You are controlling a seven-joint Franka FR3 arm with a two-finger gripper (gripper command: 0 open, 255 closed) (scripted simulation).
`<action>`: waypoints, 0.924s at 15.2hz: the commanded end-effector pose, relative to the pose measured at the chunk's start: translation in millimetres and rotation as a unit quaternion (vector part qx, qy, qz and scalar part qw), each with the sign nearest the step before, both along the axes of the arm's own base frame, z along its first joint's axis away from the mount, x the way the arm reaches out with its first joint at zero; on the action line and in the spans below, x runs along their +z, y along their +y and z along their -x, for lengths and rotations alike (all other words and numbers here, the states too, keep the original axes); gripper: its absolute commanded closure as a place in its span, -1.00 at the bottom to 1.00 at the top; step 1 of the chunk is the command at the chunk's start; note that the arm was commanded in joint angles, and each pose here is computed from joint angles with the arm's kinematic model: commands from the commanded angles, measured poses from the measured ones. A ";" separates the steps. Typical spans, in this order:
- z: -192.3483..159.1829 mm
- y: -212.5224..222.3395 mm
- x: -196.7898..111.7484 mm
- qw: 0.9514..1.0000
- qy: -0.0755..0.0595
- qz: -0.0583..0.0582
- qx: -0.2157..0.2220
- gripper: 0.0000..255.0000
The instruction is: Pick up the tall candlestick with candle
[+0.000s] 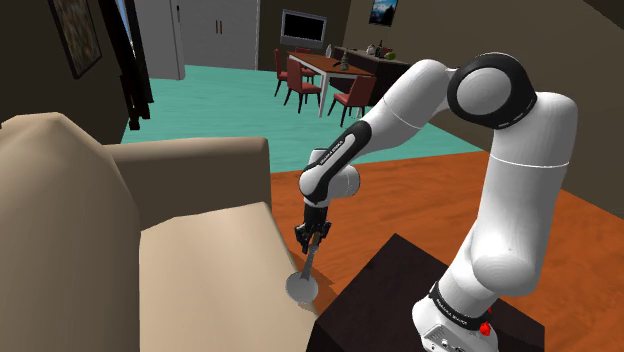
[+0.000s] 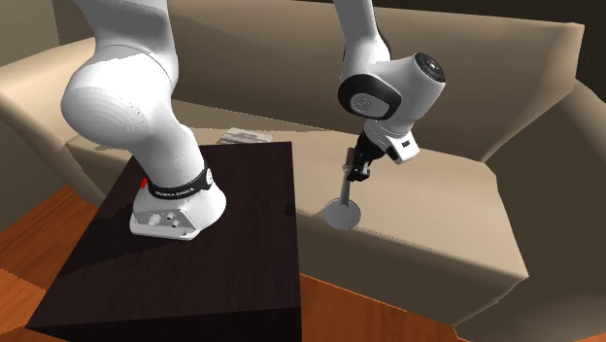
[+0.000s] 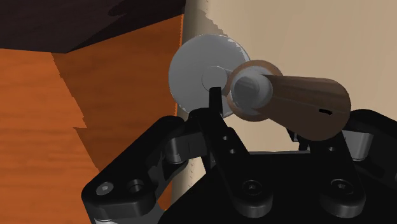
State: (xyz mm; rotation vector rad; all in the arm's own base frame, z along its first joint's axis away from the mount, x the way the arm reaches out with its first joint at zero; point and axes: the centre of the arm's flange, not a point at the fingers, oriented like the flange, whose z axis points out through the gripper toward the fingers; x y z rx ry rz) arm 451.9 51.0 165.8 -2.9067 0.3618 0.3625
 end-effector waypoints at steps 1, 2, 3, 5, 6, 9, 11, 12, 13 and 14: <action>0.0 -0.3 4.5 1.000 0.001 0.000 0.000 1.00; 0.0 -0.3 9.8 1.000 0.001 0.000 0.000 1.00; 0.0 -0.3 15.1 1.000 0.001 0.000 0.000 1.00; 0.0 -0.3 25.6 1.000 0.001 0.000 0.000 1.00; 0.0 -0.3 30.9 1.000 0.001 0.000 0.000 1.00; 0.0 -0.3 46.7 1.000 0.001 0.000 0.000 1.00; 0.0 -0.3 57.3 1.000 0.001 0.000 0.000 1.00; 0.0 -0.3 62.6 1.000 0.001 0.000 0.000 1.00; 0.0 -0.3 67.8 1.000 0.001 0.000 0.000 1.00; 0.0 -0.3 73.1 1.000 0.001 0.000 0.000 1.00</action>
